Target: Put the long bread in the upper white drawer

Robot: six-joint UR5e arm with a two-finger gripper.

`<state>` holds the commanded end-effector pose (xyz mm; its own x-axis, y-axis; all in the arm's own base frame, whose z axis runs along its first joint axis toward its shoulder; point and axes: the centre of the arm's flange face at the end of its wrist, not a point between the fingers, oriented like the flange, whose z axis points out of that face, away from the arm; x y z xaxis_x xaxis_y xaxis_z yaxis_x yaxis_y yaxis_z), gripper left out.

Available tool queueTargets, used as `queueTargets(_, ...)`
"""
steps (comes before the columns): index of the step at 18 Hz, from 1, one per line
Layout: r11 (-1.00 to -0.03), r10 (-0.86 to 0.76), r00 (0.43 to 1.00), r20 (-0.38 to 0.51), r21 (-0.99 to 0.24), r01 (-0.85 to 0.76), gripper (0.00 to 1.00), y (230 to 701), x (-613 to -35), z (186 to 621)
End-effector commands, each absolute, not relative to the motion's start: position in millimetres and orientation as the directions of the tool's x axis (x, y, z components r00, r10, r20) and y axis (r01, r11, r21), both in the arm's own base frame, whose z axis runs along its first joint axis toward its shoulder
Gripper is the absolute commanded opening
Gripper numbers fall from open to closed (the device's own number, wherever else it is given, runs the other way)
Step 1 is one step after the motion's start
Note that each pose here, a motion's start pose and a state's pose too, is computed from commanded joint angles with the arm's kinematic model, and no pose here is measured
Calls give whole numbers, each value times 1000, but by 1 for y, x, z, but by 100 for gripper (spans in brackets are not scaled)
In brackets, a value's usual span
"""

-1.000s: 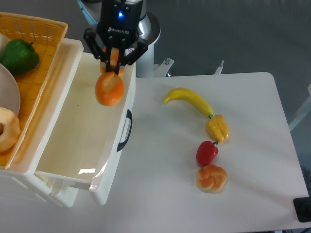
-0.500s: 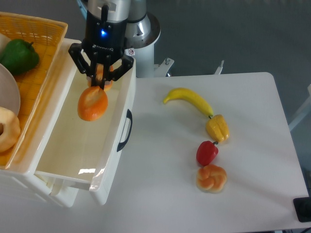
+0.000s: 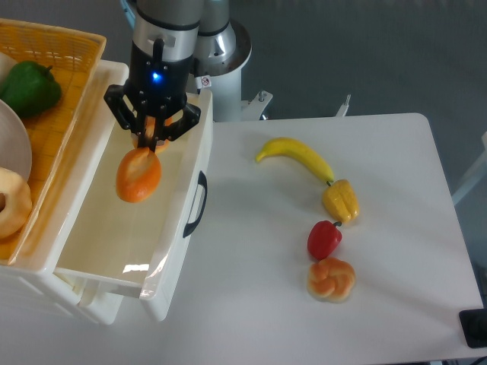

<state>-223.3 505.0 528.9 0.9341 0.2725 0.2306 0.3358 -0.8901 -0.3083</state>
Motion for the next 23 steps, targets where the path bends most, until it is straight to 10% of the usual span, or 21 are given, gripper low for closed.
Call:
queueTargets(8, -895, 263, 937, 229, -304, 326, 71, 507, -223, 524)
queueTargets(23, -893, 269, 942, 201, -315, 322, 76, 506, -241, 521)
